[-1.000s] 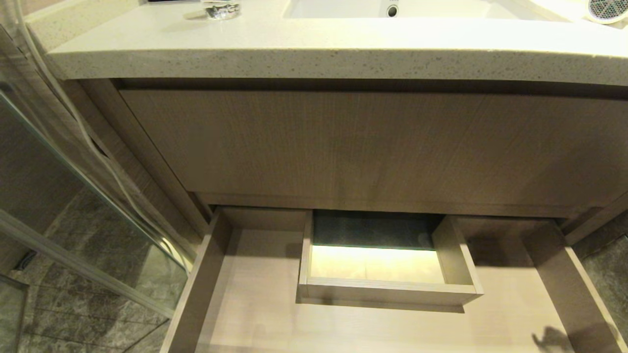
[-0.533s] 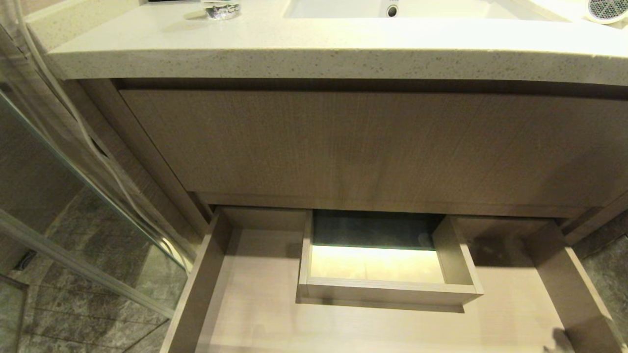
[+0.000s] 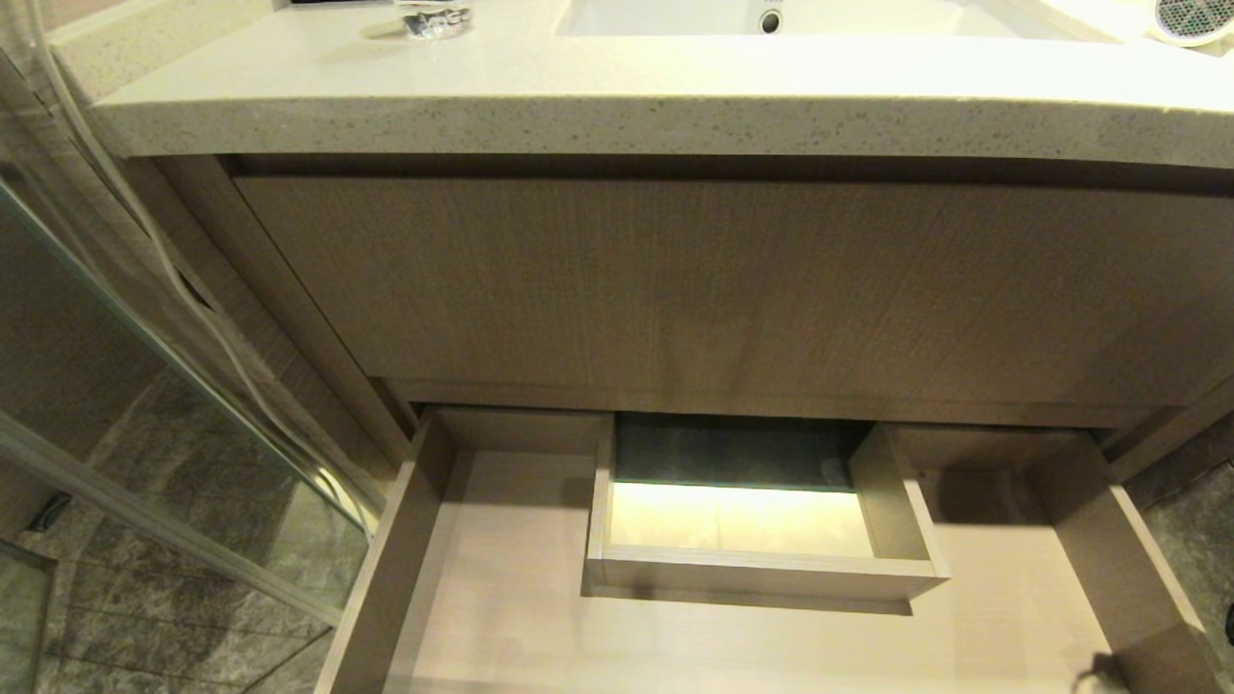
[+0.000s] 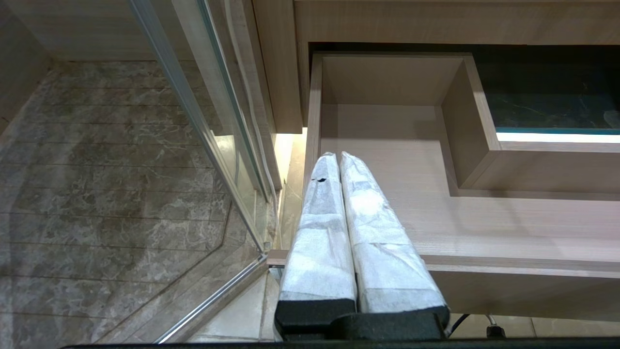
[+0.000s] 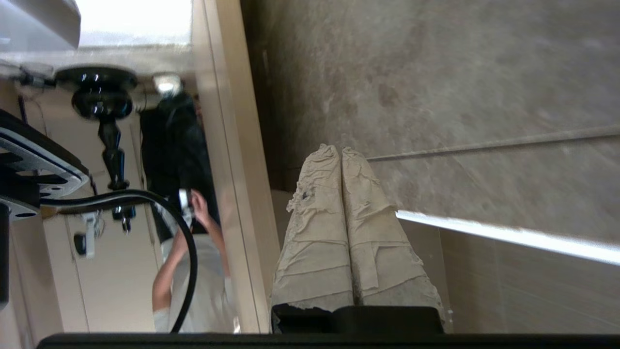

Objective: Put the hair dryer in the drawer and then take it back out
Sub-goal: Close the drawer

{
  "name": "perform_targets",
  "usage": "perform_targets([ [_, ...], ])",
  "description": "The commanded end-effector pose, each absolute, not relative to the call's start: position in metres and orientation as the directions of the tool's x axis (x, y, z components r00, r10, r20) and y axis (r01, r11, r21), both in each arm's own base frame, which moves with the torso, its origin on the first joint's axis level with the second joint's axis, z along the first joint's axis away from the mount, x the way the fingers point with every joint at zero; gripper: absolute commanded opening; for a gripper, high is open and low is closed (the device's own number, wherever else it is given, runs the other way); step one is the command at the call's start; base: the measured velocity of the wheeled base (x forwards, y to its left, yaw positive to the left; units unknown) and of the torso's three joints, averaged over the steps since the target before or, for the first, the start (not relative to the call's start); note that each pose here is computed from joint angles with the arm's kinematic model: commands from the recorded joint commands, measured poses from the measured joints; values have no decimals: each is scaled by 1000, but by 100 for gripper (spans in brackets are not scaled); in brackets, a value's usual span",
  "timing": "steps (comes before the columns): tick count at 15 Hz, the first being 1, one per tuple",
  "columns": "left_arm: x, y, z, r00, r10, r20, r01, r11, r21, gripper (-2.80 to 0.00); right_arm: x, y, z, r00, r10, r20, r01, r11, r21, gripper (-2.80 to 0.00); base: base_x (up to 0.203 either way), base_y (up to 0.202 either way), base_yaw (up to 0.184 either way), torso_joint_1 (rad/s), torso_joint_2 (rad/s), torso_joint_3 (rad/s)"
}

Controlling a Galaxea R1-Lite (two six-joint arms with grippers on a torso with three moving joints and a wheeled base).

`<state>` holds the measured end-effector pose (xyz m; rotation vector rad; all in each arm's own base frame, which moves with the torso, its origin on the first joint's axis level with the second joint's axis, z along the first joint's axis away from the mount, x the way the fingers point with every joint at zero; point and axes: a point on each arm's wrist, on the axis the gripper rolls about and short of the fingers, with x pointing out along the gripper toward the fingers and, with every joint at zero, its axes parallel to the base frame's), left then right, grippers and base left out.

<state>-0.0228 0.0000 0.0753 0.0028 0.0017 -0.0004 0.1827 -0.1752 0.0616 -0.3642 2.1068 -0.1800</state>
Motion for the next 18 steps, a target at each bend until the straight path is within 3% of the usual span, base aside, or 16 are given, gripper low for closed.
perform_targets([
  [1,-23,0,75,1000,0,-2,0,1000,3,-280,183,-178,44,-548,-299,-781,-205,954,-221,-280,0,0,0,0,0,0],
  [10,-23,0,75,1000,0,-2,0,1000,3,-280,197,-190,-2,-576,-301,-760,-218,953,-212,-280,0,0,0,0,0,0],
  [18,-23,0,75,1000,0,-2,0,1000,3,-280,210,-199,-2,-475,-374,-796,-183,927,-327,-280,0,0,0,0,0,0],
])
